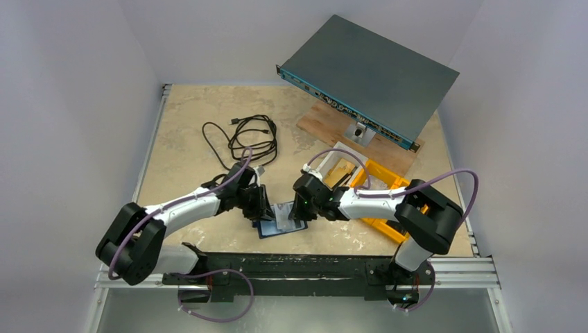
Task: Take the credit cards out of the card holder
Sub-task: Remove the credit card from the card holder.
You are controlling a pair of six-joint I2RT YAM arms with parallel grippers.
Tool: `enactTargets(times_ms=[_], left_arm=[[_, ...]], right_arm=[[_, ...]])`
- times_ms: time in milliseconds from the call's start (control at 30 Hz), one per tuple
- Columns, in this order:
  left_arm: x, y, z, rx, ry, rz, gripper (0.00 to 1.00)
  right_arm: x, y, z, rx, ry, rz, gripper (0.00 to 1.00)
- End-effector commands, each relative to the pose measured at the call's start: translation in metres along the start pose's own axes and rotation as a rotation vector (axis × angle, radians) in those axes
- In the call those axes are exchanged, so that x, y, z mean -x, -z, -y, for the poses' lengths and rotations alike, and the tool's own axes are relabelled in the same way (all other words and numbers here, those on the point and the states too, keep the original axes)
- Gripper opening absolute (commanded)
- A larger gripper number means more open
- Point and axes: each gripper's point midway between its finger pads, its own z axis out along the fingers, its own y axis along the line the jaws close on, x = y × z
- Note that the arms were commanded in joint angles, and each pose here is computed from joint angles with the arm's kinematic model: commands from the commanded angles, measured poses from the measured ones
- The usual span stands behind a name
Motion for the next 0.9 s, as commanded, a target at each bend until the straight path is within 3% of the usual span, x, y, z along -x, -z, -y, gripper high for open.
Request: enactTargets(times_ms=[0,233,533,867], left_arm=[[0.007,0.016,0.012,-0.046,-0.034,0.047,0.21],[0.005,0.014,0.014,-0.079,-0.014,0.044,0.19],[-0.002,0.000,-0.010,-0.008,0.027,0.018,0.17],[-0.005,-0.010,-0.010,-0.074,0.060,0.023,0.23]], right_arm=[[-0.041,-0.014,0.064,-0.196,0.023,-0.122,0.00],[-0.043,-0.015,0.066,-0.199,0.021,-0.129,0.00],[-0.044,-0.015,0.069,-0.209,0.023,-0.131,0.00],[-0.044,-0.014,0.068,-0.207,0.025,-0.131,0.00]])
